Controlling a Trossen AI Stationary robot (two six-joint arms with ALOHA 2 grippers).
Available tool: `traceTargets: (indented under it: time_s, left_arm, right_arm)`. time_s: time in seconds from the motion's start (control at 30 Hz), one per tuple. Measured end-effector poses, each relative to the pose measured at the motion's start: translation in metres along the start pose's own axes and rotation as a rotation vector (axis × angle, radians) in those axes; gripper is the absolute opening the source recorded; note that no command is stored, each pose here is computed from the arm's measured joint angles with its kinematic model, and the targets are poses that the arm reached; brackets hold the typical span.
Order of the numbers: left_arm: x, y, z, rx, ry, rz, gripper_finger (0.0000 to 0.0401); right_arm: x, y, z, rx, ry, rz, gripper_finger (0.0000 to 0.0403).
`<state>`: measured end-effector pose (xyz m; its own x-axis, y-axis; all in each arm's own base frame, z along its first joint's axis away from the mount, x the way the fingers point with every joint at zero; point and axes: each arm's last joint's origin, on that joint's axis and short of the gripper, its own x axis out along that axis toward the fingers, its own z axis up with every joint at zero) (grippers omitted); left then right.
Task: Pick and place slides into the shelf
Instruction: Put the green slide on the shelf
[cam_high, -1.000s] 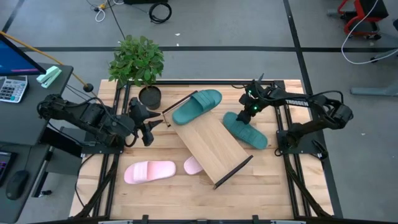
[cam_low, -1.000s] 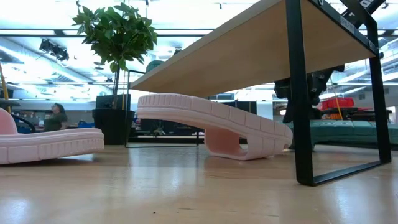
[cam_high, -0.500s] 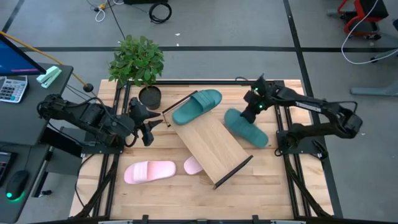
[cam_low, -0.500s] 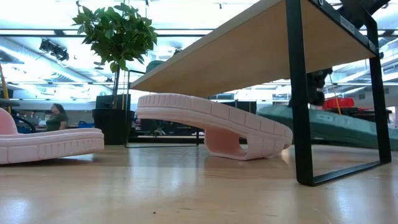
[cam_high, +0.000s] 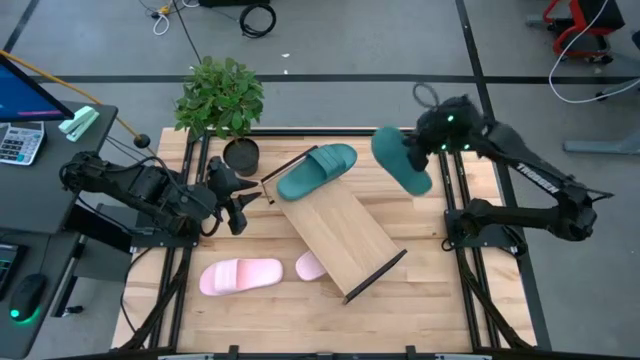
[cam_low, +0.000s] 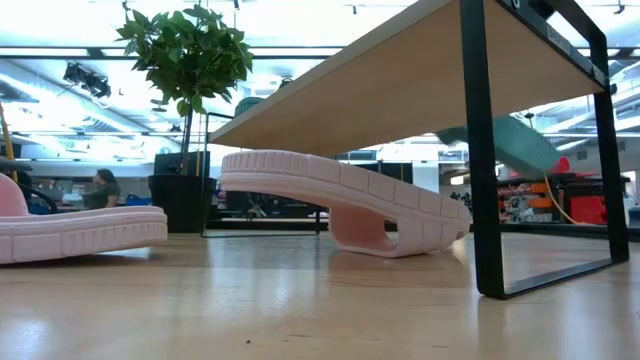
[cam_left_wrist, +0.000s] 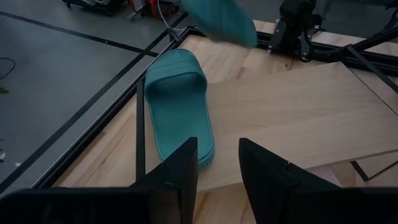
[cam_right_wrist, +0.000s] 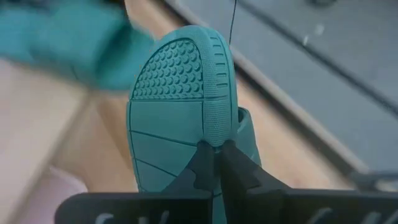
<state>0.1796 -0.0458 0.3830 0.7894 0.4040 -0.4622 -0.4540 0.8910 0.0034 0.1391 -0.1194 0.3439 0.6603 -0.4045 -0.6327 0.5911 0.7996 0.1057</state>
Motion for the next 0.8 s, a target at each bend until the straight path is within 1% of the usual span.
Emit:
traceTargets:
  time_s: [0.1, 0.2, 0.3, 0.4, 0.47, 0.57, 0.7, 0.8]
  left_arm:
    - [0.0, 0.0, 0.0, 0.0, 0.0, 0.0, 0.0125]
    - [0.0, 0.0, 0.0, 0.001, 0.0, 0.0, 0.0126]
    - [0.0, 0.0, 0.0, 0.001, 0.0, 0.0, 0.0123]
    - [0.0, 0.0, -0.001, 0.006, 0.006, 0.003, 0.0122]
    - [0.0, 0.001, -0.001, 0.01, 0.009, 0.005, 0.0123]
    - [0.0, 0.001, -0.001, 0.022, 0.009, 0.006, 0.0126]
    - [0.0, 0.001, -0.001, 0.034, 0.009, 0.006, 0.0128]
    - [0.0, 0.001, -0.001, 0.034, 0.009, 0.006, 0.0126]
  right_arm:
    - [-0.026, 0.005, 0.026, 0.008, -0.122, 0.02, 0.0007]
    - [-0.049, 0.01, 0.049, 0.037, -0.246, 0.09, 0.0004]
    - [-0.066, 0.015, 0.064, 0.077, -0.342, 0.175, 0.0002]
    - [-0.072, 0.018, 0.077, 0.137, -0.461, 0.285, 0.0002]
    - [-0.07, 0.02, 0.083, 0.187, -0.533, 0.365, 0.0001]
    - [-0.056, 0.028, 0.089, 0.266, -0.61, 0.49, 0.0001]
    - [-0.028, 0.046, 0.089, 0.356, -0.694, 0.703, 0.0002]
    - [-0.004, 0.064, 0.083, 0.387, -0.728, 0.844, 0.0002]
